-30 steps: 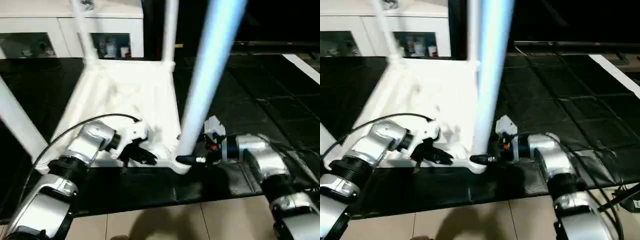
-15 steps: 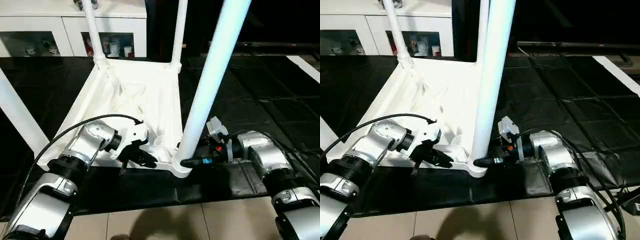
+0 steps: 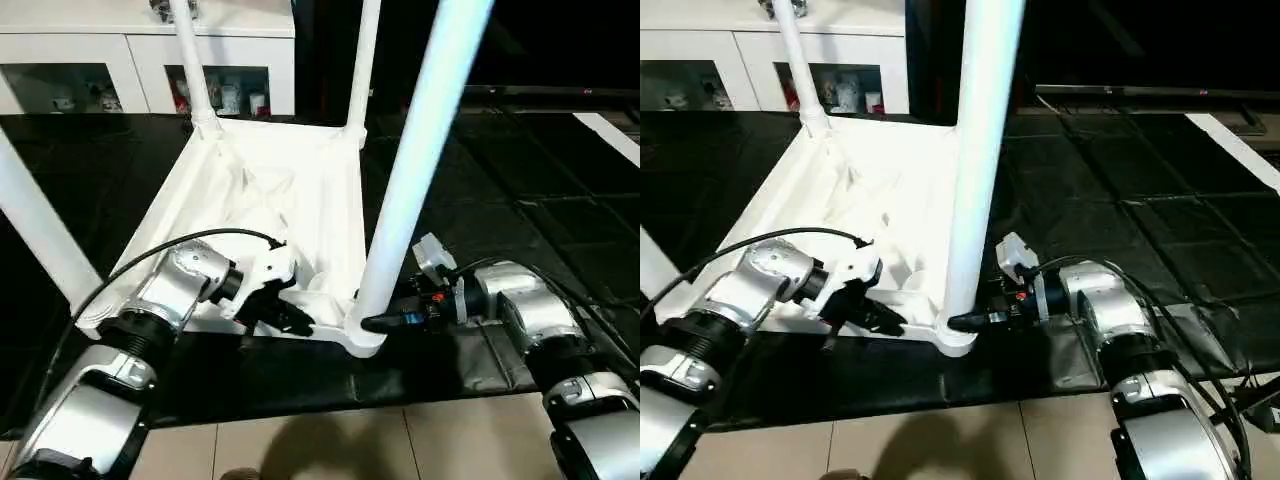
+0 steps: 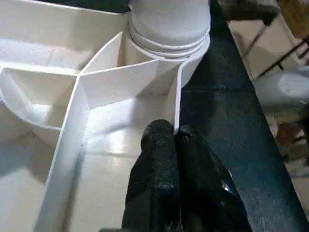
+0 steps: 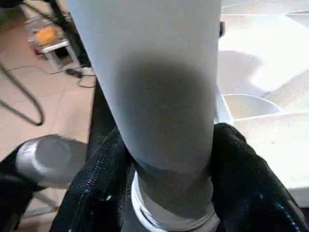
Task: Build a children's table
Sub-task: Rotate leg to tighten
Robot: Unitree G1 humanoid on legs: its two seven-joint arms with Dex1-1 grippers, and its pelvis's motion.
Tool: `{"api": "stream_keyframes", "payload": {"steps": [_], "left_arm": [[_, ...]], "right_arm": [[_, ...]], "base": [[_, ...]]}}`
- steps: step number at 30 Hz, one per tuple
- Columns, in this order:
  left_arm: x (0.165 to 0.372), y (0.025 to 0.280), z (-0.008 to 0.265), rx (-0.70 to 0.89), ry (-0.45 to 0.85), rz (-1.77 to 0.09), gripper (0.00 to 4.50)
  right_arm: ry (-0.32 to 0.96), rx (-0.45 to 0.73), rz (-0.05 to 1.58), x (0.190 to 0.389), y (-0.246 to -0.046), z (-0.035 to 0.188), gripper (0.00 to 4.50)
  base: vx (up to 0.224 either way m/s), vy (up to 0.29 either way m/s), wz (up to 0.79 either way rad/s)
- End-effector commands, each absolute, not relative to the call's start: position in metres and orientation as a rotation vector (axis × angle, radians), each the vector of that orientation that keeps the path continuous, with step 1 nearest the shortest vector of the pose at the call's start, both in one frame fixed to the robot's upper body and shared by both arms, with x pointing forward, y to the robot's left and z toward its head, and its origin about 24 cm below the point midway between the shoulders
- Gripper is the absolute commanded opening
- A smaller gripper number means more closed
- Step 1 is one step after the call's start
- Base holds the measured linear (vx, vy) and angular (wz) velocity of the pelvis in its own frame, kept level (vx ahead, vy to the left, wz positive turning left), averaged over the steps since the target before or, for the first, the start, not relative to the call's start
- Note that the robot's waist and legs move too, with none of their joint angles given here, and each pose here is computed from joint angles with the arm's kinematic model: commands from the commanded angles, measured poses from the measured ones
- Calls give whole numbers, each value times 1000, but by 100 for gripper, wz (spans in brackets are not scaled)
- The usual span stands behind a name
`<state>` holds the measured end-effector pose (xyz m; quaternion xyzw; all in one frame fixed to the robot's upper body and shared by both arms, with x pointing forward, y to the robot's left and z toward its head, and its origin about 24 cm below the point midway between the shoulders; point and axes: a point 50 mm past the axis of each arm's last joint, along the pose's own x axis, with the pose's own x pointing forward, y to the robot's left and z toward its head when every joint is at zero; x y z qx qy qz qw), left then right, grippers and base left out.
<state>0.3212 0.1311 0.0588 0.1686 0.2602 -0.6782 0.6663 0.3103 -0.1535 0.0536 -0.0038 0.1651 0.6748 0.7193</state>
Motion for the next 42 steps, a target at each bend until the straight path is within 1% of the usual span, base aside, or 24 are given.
{"api": "stream_keyframes", "payload": {"steps": [1,5,6,9,11,12,13,14,15,17,18,20,22,24,27,28,30,32,33,35,37,39,41,42], "left_arm": [[330,116,61,334,538,-1404,0],[340,98,64,233,489,-1237,0],[343,89,65,197,467,-1174,0],[345,78,66,150,456,-1124,0],[348,73,68,127,442,-1085,0],[353,62,71,96,416,-1007,0],[354,61,71,97,411,-994,0],[357,53,73,100,395,-942,0],[359,50,74,103,388,-919,0],[358,49,74,104,389,-916,0],[358,49,74,106,390,-916,0],[358,49,74,114,394,-910,0],[359,52,74,124,399,-902,0],[359,56,73,136,407,-895,0],[359,67,69,181,424,-908,0],[359,68,69,185,427,-909,0],[357,79,65,220,446,-940,0],[352,89,62,263,458,-1013,0],[352,89,62,263,458,-1013,0],[347,97,60,283,478,-1086,0],[340,107,58,317,502,-1179,0],[340,107,58,317,502,-1179,0],[332,116,58,345,525,-1301,0],[332,116,58,345,525,-1301,0]], "right_arm": [[383,51,1385,308,-141,42,204],[367,103,1144,311,-120,28,202],[381,135,1032,315,-112,22,201],[408,178,888,320,-101,15,200],[422,201,830,322,-96,13,200],[434,221,730,327,-84,9,200],[436,219,716,327,-81,9,200],[443,208,668,330,-69,9,200],[446,199,659,331,-62,10,200],[433,176,665,332,-60,12,200],[422,160,669,332,-59,14,235],[396,215,640,336,-60,20,269],[388,232,622,337,-61,22,271],[385,235,609,337,-62,22,305],[362,217,592,338,-69,22,318],[358,211,592,338,-70,22,337],[328,169,623,338,-81,23,358],[311,141,664,336,-96,23,362],[311,141,664,336,-96,23,378],[290,117,707,335,-114,27,401],[263,104,787,333,-134,35,408],[263,104,787,333,-134,35,429],[237,81,947,325,-149,46,429],[237,81,947,325,-149,46,429]], "base": [[0,0,0],[0,0,0],[0,0,0],[-10,5,-6],[0,0,0],[0,0,0],[0,0,0],[0,0,0],[0,0,0],[0,0,0],[0,0,0],[0,0,0],[0,0,0],[0,0,0],[0,0,0],[0,0,0],[0,0,0],[0,0,0],[0,0,0],[0,0,0],[0,0,0],[0,0,0],[0,0,0],[0,0,0]]}}
